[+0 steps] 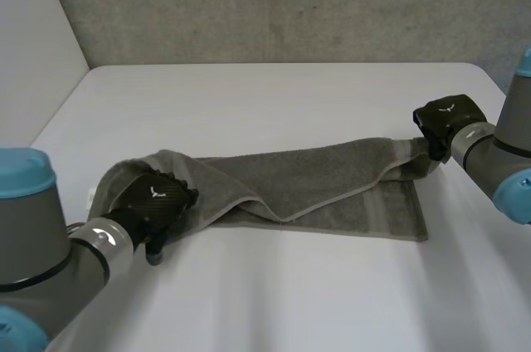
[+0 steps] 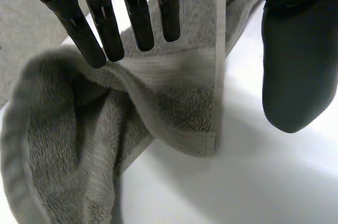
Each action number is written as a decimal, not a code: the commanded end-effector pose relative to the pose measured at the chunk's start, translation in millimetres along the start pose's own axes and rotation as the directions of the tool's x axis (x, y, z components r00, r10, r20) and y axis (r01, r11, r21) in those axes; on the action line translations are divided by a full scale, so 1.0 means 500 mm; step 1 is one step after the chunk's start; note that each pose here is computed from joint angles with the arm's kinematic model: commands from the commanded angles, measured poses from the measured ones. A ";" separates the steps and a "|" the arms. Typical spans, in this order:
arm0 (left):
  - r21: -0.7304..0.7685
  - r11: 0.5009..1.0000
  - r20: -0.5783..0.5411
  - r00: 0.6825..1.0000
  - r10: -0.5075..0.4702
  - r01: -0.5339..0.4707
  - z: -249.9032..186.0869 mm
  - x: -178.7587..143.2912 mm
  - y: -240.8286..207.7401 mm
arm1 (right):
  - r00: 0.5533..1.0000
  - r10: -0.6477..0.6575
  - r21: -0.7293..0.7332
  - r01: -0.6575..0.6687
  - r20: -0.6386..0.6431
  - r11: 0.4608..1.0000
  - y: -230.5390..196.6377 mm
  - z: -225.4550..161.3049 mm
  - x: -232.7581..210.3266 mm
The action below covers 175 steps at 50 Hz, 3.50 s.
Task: Fold the towel.
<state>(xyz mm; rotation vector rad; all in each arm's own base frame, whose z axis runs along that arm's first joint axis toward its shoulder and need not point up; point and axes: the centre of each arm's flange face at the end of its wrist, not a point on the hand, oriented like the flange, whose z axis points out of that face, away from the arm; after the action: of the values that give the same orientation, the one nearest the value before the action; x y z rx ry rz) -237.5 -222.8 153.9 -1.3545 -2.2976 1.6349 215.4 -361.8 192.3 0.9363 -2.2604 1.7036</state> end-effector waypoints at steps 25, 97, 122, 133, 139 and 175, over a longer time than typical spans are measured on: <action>-0.044 0.999 0.116 0.993 0.000 0.005 0.146 -0.045 0.031 | 1.000 -0.024 0.002 0.024 0.002 1.000 0.014 0.006 -0.009; -0.067 0.998 0.124 0.992 -0.010 0.018 0.156 -0.048 0.033 | 0.999 -0.038 -0.001 0.038 0.006 0.999 0.020 0.009 -0.013; -0.046 0.999 0.149 0.989 -0.013 0.020 0.145 -0.062 0.016 | 0.999 -0.054 -0.003 0.054 0.003 0.999 0.022 0.009 -0.012; 0.161 0.983 0.248 0.961 -0.123 0.084 0.048 -0.128 -0.106 | 0.994 -0.067 0.113 0.076 -0.082 0.991 -0.093 -0.082 0.056; 0.183 0.973 0.258 0.948 -0.185 0.140 0.027 -0.153 -0.123 | 0.989 -0.147 0.036 0.147 0.005 0.988 -0.101 -0.129 0.048; 0.794 0.552 0.152 0.797 -0.585 0.254 0.060 -0.416 -0.472 | 0.933 0.084 0.707 0.206 -0.351 0.676 -0.400 -0.092 0.100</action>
<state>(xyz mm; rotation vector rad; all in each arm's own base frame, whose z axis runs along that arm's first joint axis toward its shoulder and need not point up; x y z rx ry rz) -273.2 -394.1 422.2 -0.2933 -1.4951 2.4881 280.2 -375.0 428.6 0.6119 -1.1065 2.6258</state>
